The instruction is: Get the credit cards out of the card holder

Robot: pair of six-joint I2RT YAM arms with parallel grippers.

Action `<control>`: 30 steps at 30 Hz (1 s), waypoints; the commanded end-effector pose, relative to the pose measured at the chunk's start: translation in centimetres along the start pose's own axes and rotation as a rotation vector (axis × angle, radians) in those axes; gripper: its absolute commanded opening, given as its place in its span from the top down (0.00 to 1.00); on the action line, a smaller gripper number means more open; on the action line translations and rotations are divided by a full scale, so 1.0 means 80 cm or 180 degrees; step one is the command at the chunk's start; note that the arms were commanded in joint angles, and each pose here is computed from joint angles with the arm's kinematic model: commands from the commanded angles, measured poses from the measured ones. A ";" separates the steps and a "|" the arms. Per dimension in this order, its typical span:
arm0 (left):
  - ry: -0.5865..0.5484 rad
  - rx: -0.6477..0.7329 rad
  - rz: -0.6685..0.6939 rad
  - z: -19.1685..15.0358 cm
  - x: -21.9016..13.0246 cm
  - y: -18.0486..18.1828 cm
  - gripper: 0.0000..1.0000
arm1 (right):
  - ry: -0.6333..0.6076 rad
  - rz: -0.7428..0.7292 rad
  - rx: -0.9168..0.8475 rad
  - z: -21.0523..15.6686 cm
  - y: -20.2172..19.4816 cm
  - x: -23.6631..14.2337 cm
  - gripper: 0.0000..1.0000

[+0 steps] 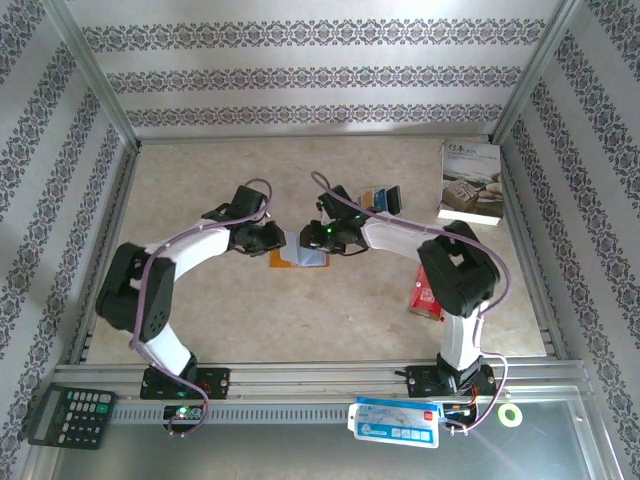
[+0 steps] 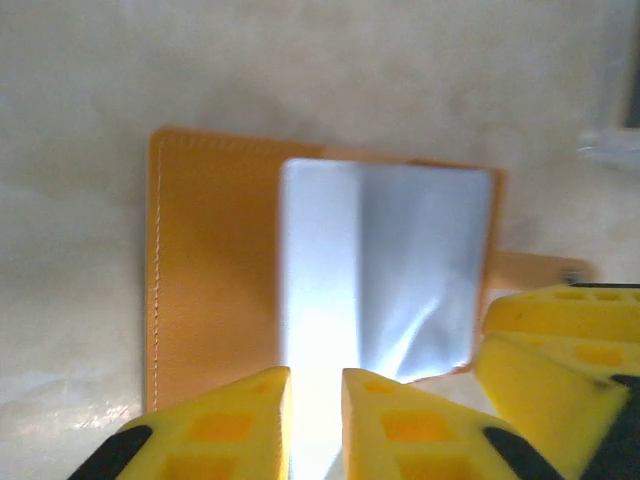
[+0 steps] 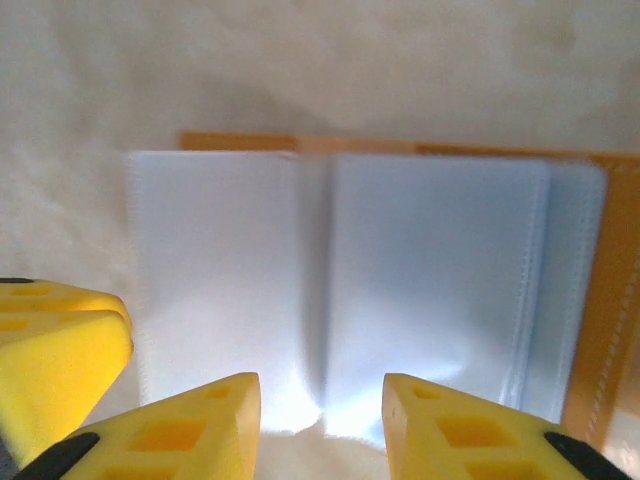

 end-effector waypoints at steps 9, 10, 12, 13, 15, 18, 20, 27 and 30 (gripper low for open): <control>-0.1639 0.0273 0.0920 0.049 -0.159 0.046 0.31 | -0.1431 -0.0955 -0.0334 0.040 -0.039 -0.189 0.32; -0.1787 0.0308 0.1037 0.051 -0.170 0.052 0.24 | -0.1491 -0.1079 -0.0364 0.037 -0.045 -0.200 0.29; -0.2059 0.0348 0.1253 0.054 -0.188 0.065 0.13 | -0.1633 -0.1366 -0.0425 0.030 -0.058 -0.222 0.22; -0.2221 0.0354 0.1342 0.055 -0.198 0.071 0.06 | -0.1729 -0.1544 -0.0461 0.026 -0.065 -0.235 0.17; -0.2538 0.0294 0.1541 0.055 -0.212 0.088 0.00 | -0.1952 -0.1896 -0.0522 0.018 -0.080 -0.259 0.07; -0.2812 0.0138 0.1702 0.054 -0.226 0.117 0.00 | -0.2208 -0.2390 -0.0544 -0.001 -0.108 -0.286 0.02; -0.2967 0.0049 0.1757 0.053 -0.228 0.134 0.00 | -0.2279 -0.2631 -0.0531 -0.014 -0.126 -0.295 0.02; -0.3530 -0.0122 0.1828 0.043 -0.222 0.178 0.00 | -0.2538 -0.3550 -0.0296 -0.057 -0.197 -0.316 0.02; -0.3694 -0.0072 0.1758 0.039 -0.210 0.189 0.00 | -0.2655 -0.3647 -0.0186 -0.072 -0.222 -0.314 0.02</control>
Point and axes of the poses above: each hand's point on the last joint's axis, 136 mm out from that joint toward the fingers, its own x axis out along the fingers, its own y axis along the line the jaws close on, z = x × y, the point moved 6 cm from there along -x, back along the fingers, and after that the axes turned 11 degrees about -x, right-handed, at the moved point
